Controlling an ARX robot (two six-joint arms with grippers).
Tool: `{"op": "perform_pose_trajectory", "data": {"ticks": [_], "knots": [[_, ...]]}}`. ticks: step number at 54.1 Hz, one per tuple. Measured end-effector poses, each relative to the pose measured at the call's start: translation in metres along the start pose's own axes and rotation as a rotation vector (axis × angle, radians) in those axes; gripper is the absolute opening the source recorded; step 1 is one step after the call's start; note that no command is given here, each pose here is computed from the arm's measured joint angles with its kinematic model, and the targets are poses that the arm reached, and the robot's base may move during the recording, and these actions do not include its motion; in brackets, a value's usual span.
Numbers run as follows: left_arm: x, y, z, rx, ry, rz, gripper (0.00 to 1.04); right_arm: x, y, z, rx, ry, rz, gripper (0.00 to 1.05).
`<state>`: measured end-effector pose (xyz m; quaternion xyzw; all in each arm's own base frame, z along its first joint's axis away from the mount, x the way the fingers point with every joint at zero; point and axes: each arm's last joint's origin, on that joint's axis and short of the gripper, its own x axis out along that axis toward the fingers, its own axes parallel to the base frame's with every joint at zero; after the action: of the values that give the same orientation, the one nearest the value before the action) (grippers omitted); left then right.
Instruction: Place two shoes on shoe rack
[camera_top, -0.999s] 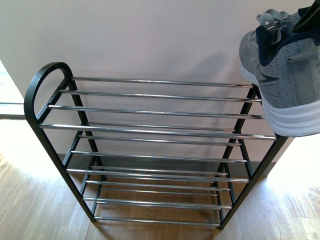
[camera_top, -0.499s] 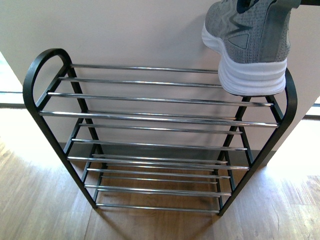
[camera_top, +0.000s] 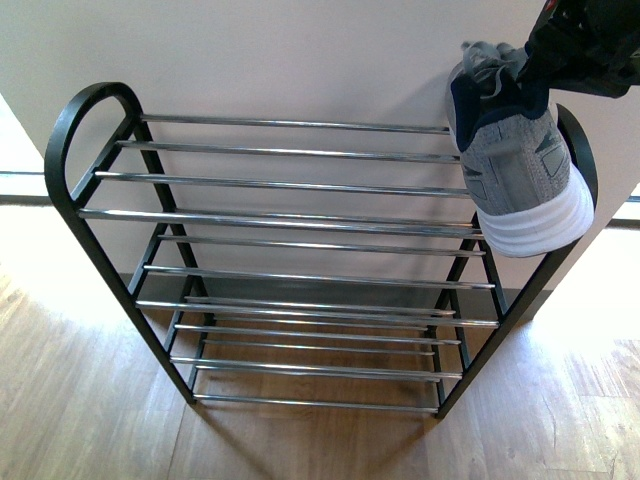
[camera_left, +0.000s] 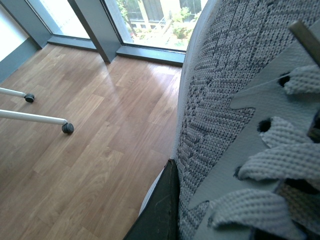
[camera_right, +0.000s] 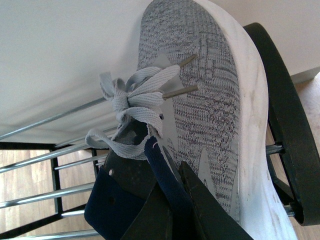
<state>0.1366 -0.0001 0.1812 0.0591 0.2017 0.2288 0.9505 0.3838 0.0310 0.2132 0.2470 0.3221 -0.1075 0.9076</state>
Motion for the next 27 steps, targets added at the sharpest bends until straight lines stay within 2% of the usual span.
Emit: {"op": "perform_pose_trajectory", "data": {"ticks": [27], "knots": [[0.000, 0.000, 0.000, 0.000, 0.000, 0.000, 0.02, 0.013, -0.001, -0.005, 0.008, 0.006, -0.006, 0.01]]}}
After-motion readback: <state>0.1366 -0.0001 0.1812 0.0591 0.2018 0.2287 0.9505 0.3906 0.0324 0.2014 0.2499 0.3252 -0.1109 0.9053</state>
